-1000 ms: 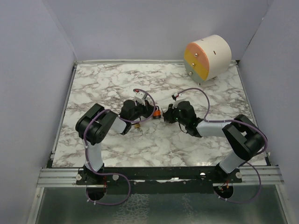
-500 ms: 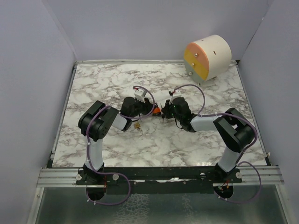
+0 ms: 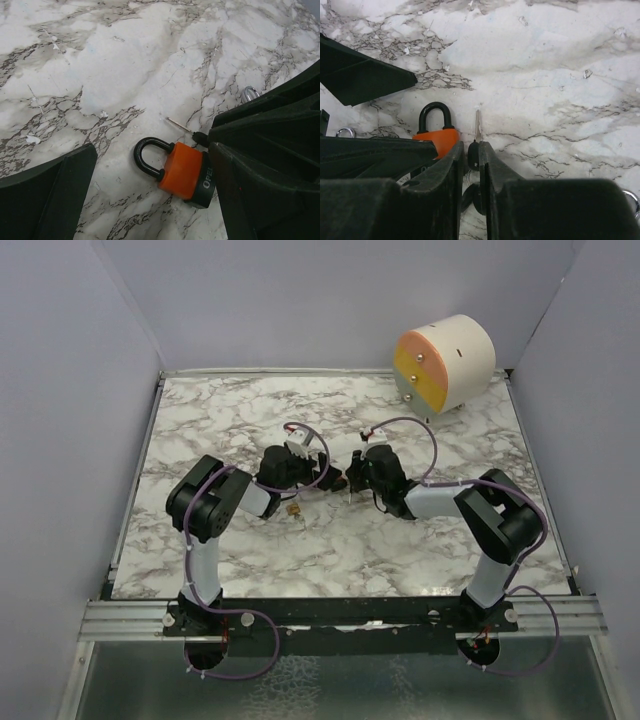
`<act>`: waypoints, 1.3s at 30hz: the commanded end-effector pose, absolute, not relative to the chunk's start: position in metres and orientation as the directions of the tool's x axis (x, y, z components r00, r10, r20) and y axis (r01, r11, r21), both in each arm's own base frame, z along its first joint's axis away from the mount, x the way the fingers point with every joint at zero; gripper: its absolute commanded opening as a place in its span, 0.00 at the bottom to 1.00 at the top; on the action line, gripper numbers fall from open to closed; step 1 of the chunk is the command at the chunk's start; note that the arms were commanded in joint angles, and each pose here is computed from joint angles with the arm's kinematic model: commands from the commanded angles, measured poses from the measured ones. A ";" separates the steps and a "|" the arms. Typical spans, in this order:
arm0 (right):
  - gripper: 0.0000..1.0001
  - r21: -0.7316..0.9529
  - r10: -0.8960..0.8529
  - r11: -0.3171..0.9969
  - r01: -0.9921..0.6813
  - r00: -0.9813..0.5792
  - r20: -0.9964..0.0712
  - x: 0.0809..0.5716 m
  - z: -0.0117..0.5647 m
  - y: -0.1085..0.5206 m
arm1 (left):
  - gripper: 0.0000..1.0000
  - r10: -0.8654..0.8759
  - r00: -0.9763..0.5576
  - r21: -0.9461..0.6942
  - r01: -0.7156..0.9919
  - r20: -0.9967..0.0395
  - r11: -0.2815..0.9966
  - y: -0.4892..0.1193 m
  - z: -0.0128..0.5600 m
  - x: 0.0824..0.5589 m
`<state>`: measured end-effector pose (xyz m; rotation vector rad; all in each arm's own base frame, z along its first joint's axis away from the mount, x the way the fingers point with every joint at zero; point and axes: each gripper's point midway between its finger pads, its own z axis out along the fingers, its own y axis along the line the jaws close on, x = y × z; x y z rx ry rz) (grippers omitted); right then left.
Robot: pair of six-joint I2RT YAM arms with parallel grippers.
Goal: Lock with the key
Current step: Place the lock at the center of the board, then pick up the lock from the center of the board.
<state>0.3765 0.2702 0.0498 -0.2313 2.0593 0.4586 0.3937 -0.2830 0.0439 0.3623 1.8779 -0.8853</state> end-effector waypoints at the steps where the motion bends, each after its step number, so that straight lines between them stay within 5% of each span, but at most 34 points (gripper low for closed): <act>1: 0.22 0.191 0.025 0.927 -0.324 -0.453 -0.891 0.393 0.070 0.269 | 0.99 -0.143 -0.413 -0.384 0.590 -0.899 0.710 -0.272 0.071 0.401; 4: 0.32 0.192 0.034 0.923 -0.332 -0.428 -0.903 0.397 0.086 0.271 | 0.99 -0.155 -0.384 -0.370 0.584 -0.910 0.722 -0.264 0.087 0.401; 8: 0.66 0.214 0.048 0.905 -0.368 -0.411 -0.910 0.396 0.109 0.278 | 0.99 -0.161 -0.346 -0.344 0.576 -0.925 0.741 -0.253 0.107 0.397; 11: 0.73 0.259 0.084 0.872 -0.415 -0.394 -0.915 0.390 0.132 0.287 | 0.99 -0.163 -0.314 -0.321 0.559 -0.935 0.765 -0.243 0.121 0.392; 20: 0.53 0.224 -0.043 0.755 -0.617 -0.387 -0.921 0.350 0.142 0.307 | 0.99 -0.188 -0.269 -0.298 0.462 -0.944 0.835 -0.209 0.144 0.379; 31: 0.49 0.109 -0.222 0.728 -0.677 -0.384 -0.896 0.306 0.110 0.357 | 0.99 -0.317 -0.284 -0.348 0.064 -0.905 0.935 -0.097 0.126 0.373; 39: 0.52 0.120 -0.288 0.712 -0.691 -0.444 -0.848 0.290 0.081 0.391 | 0.99 -0.311 -0.242 -0.309 -0.045 -0.919 0.950 -0.057 0.132 0.362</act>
